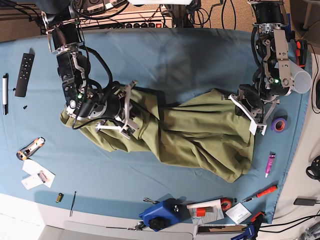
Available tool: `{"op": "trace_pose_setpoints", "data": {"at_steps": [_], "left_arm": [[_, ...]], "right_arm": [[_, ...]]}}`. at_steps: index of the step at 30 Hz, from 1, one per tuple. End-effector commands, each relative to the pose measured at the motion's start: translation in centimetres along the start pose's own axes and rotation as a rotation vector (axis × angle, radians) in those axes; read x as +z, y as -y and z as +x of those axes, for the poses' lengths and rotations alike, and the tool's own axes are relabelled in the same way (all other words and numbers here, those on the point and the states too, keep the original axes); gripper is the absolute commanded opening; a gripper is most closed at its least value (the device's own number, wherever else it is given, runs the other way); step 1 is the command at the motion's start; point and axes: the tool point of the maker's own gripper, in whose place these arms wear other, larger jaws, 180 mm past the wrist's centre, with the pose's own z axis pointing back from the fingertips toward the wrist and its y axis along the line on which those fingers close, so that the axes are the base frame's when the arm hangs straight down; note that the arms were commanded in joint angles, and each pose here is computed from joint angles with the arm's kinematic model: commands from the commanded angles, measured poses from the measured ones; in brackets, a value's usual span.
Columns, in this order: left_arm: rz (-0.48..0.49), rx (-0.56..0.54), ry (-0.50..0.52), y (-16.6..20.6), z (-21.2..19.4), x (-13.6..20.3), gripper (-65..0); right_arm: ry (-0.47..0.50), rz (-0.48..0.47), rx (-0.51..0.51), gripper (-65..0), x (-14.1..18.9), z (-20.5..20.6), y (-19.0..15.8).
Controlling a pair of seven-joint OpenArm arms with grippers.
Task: Layout the t-shirt on the table in an organized manner, then fold the t-shirt properly
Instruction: 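Pull the grasped shirt end away from the left gripper with the right gripper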
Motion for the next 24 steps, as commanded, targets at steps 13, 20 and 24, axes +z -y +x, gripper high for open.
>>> {"op": "trace_pose_setpoints", "data": {"at_steps": [13, 20, 24], "left_arm": [[0.000, -0.016, 0.052, 0.0, 1.7, 0.5, -65.0], [0.001, -0.015, 0.020, 0.0, 0.9, 0.4, -65.0], [0.001, -0.012, 0.004, -0.1, 0.2, 0.4, -65.0]], "right_arm": [[0.266, -0.471, -0.078, -65.0, 8.3, 9.2, 15.2], [0.356, -0.584, -0.283, -65.0, 9.6, 6.6, 24.4], [0.438, -0.648, -0.353, -65.0, 10.3, 5.8, 28.6]]}}
